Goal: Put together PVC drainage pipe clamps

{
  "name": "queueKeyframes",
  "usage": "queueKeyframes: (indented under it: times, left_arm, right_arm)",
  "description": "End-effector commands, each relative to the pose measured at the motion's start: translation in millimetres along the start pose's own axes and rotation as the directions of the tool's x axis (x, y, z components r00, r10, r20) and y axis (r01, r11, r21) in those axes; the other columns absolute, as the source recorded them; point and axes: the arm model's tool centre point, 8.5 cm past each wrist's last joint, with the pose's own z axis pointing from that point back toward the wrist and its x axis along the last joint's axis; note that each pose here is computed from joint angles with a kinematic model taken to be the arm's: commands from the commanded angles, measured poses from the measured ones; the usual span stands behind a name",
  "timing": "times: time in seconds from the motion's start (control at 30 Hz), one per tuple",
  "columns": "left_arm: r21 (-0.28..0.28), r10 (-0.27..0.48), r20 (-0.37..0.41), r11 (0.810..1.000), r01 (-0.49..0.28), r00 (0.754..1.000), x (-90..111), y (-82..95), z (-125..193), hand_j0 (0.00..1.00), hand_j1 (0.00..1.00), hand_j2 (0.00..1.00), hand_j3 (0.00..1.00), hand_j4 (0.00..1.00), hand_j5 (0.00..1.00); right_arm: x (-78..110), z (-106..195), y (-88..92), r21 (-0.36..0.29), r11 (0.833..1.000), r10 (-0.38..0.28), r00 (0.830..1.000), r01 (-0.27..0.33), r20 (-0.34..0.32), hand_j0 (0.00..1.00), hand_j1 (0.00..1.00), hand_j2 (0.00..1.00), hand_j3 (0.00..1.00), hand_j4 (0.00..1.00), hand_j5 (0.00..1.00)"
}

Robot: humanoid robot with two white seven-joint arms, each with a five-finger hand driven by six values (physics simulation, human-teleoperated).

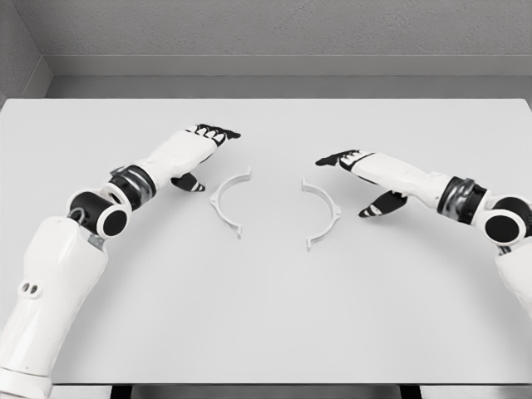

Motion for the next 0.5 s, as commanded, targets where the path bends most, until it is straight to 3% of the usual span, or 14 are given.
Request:
queueKeyframes:
  times: [0.0,0.47]
  left_arm:
    - [0.008,-0.004,0.005,1.0,0.004,1.0,1.9,3.0,0.4,1.0,1.0,1.0,1.0,1.0,1.0]
    - [0.013,-0.007,0.021,1.0,0.007,1.0,7.8,1.5,2.2,1.0,1.0,1.0,1.0,1.0,1.0]
  right_arm:
    - [-1.0,-2.4,3.0,-0.002,1.0,-0.019,1.0,0.019,0.0,1.0,1.0,1.0,1.0,1.0,1.0]
    - [8.4,-19.4,5.4,-0.016,0.999,-0.041,0.999,0.041,0.033,1.0,1.0,1.0,1.0,1.0,1.0]
